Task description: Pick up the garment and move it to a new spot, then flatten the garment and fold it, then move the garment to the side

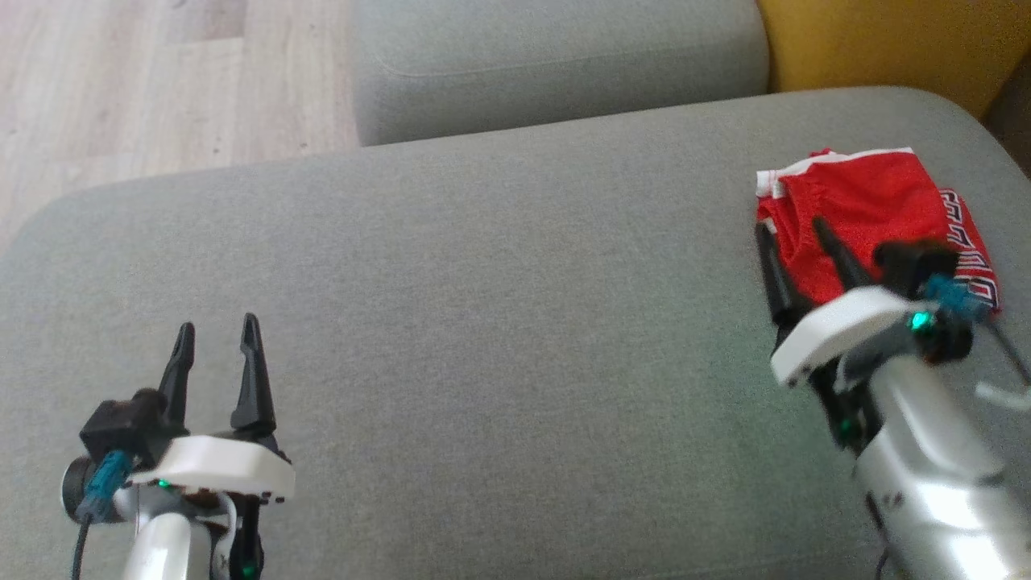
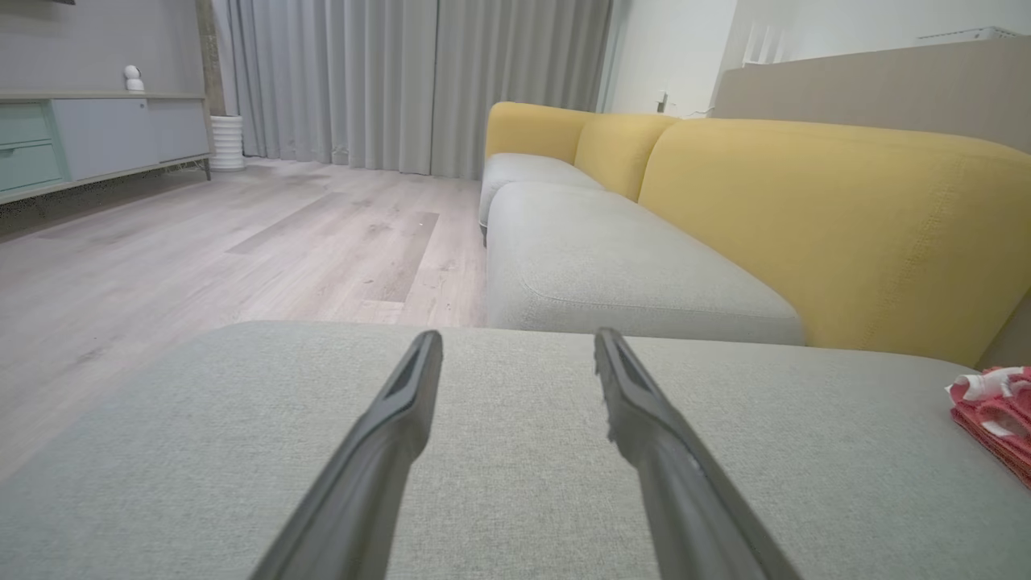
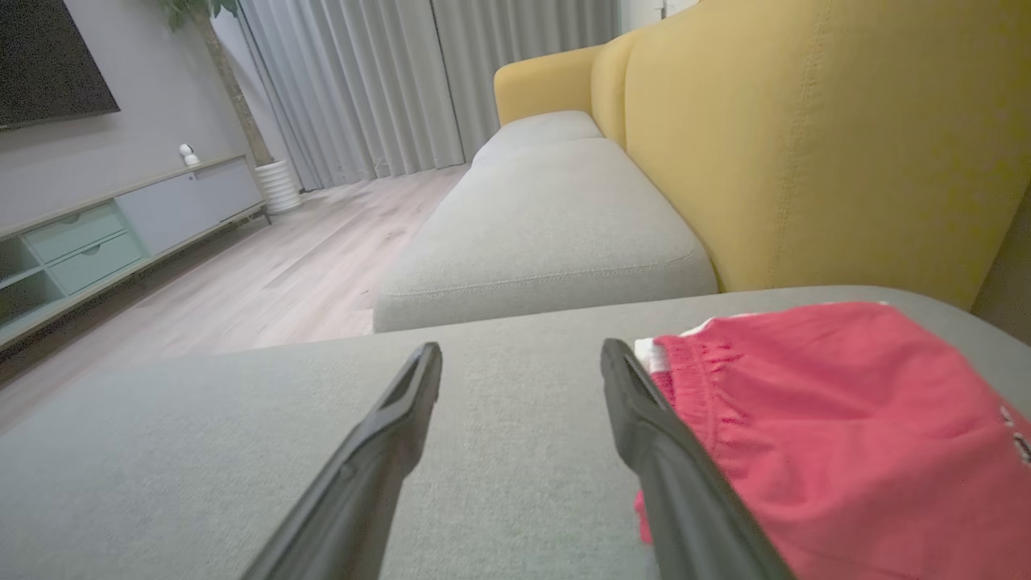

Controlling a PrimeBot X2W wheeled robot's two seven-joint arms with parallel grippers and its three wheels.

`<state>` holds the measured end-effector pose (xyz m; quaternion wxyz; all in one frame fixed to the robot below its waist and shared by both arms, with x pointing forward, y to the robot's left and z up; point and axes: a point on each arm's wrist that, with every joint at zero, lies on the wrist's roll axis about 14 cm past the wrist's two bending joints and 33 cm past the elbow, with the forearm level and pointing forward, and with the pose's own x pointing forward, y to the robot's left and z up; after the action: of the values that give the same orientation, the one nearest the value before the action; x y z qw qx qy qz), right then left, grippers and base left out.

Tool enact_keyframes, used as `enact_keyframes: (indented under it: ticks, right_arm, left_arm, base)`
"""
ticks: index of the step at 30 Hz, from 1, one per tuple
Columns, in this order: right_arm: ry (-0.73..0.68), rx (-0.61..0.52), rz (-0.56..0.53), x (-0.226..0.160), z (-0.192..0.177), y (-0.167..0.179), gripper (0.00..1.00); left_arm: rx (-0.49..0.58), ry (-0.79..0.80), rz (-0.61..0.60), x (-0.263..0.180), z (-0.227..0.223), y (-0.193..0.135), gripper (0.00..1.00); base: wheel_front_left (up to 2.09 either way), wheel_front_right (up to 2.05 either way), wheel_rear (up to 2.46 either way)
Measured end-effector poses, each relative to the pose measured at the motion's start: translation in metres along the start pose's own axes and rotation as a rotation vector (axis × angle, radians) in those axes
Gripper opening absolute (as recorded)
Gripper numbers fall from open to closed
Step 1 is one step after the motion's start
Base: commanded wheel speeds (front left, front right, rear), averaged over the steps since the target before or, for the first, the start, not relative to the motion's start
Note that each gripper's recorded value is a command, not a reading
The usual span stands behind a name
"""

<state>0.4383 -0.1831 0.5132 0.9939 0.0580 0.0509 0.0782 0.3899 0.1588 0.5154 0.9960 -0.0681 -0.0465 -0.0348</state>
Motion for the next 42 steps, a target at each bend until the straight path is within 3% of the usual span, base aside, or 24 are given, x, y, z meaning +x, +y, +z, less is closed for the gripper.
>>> enact_keyframes:
  ticks: [9,18,32,33,38,42]
  right_arm:
    - [0.009,0.058,0.055,-0.020,-0.037,0.043,1.00]
    - [-0.038,0.019,0.063,-0.029,-0.036,0.049,1.00]
    - [-0.035,0.018,0.038,-0.032,-0.041,0.047,1.00]
    - [-0.027,0.019,0.036,-0.033,-0.043,0.047,0.00]
    - [0.122,0.040,0.005,-0.059,-0.097,0.041,0.00]
    - [0.167,0.076,-0.014,-0.069,-0.112,0.039,0.00]
  left_arm:
    - [0.024,-0.009,0.033,-0.011,0.005,0.013,1.00]
    - [0.010,0.075,0.055,-0.016,-0.022,0.021,1.00]
    - [-0.003,0.088,0.078,-0.014,-0.026,0.028,1.00]
    - [-0.004,0.093,0.078,-0.015,-0.028,0.027,0.00]
    - [-0.023,0.237,0.100,-0.044,-0.072,0.029,0.00]
    - [-0.055,0.281,0.120,-0.054,-0.084,0.031,0.00]
  base:
    - [0.00,0.00,0.00]
    - [0.00,0.00,0.00]
    - [0.00,0.00,0.00]
    - [0.00,0.00,0.00]
    - [0.00,0.00,0.00]
    - [0.00,0.00,0.00]
